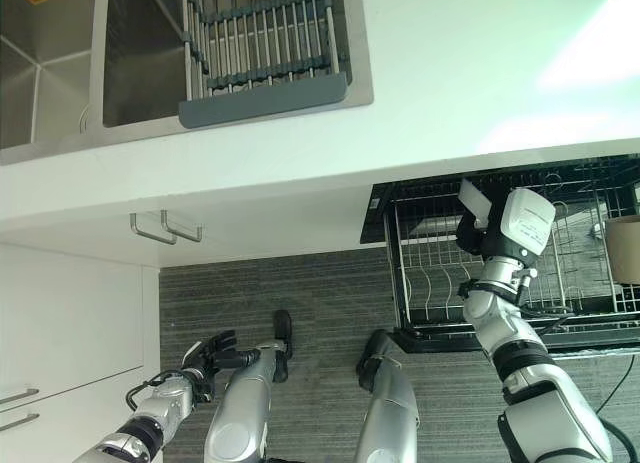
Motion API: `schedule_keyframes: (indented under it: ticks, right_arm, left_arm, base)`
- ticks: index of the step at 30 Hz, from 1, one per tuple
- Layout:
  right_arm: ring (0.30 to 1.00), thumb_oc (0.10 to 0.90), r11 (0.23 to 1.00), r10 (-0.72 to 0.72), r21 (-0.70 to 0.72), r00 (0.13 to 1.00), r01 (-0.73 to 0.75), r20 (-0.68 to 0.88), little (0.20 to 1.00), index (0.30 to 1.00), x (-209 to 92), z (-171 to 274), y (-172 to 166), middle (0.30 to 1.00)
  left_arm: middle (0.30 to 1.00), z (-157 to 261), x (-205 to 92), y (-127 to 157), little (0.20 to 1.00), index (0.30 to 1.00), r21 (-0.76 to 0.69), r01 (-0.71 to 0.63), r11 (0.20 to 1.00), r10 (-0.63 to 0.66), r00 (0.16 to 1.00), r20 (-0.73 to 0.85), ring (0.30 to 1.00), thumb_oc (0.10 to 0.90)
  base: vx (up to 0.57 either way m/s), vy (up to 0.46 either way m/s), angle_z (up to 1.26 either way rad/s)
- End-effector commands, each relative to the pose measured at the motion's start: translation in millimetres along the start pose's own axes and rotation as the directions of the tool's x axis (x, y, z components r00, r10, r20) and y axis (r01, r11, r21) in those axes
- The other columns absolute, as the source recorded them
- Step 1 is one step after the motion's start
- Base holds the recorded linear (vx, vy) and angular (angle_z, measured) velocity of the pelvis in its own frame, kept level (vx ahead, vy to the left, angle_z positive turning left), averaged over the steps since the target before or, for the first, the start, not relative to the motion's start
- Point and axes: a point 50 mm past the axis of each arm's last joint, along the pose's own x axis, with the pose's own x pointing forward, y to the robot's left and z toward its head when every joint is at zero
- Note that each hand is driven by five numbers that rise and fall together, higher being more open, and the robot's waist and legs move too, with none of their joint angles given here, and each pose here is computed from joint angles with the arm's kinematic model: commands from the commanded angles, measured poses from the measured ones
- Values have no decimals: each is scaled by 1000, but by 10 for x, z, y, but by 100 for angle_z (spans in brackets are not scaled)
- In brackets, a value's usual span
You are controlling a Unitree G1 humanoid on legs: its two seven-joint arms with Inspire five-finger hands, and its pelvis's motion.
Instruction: Place the dishes in the dishwasher.
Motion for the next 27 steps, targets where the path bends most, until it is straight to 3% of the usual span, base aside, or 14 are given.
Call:
schedule_keyframes:
  ticks: [1, 7, 8, 9, 10, 19, 20, 21, 23, 27]
  right_arm:
    - [300, 400, 986, -167, 13, 986, 167, -18, 300, 300, 218, 17, -256, 300]
    - [300, 400, 984, -129, 111, 984, 143, -120, 300, 300, 14, -26, -46, 300]
    - [361, 441, 984, -119, 117, 985, 134, -124, 361, 361, -6, -18, -23, 361]
    - [804, 736, 984, -107, 127, 986, 124, -131, 804, 804, -31, -3, 8, 804]
    - [900, 800, 983, -101, 136, 985, 120, -138, 900, 900, -54, 1, 30, 900]
    - [900, 800, 901, 106, 413, 857, 132, -505, 900, 900, -499, -146, 389, 900]
    - [900, 800, 880, 147, 459, 846, 125, -512, 900, 900, -523, -132, 425, 900]
    - [900, 800, 787, 289, 610, 820, 92, -495, 900, 900, -574, -21, 545, 900]
    - [900, 800, 738, 370, 672, 801, 55, -471, 900, 900, -631, 50, 625, 900]
    - [900, 800, 723, 402, 691, 799, 23, -447, 900, 900, -686, 118, 679, 900]
  left_arm:
    - [900, -685, -210, 231, 900, 900, 77, -75, 994, 91, 971, -222, 900, 800]
    - [900, -611, -176, 140, 900, 900, 55, -64, 996, 74, 979, -190, 900, 800]
    - [900, -601, -173, 130, 900, 900, 52, -63, 997, 71, 979, -188, 900, 800]
    - [900, -591, -169, 116, 900, 900, 45, -62, 997, 69, 979, -190, 900, 800]
    - [900, -592, -168, 107, 900, 900, 42, -62, 997, 69, 979, -190, 900, 800]
    - [900, -629, -175, 31, 900, 900, -2, -67, 998, 65, 975, -211, 900, 800]
    - [900, -634, -176, 27, 900, 900, -2, -67, 998, 65, 975, -214, 900, 800]
    - [900, -638, -175, 24, 900, 900, -1, -74, 997, 72, 973, -221, 900, 800]
    - [900, -632, -174, 45, 900, 900, -3, -79, 997, 76, 971, -227, 900, 800]
    - [900, -645, -177, 65, 900, 900, -1, -84, 996, 81, 969, -235, 900, 800]
  base:
    - [-59, 17, 4]
    - [-48, 18, -2]
    - [-30, 15, 1]
    - [0, 0, 0]
    - [0, 0, 0]
    - [4, 5, -1]
    - [22, 15, -4]
    - [16, 9, -7]
    - [22, 11, -10]
    - [30, 0, -3]
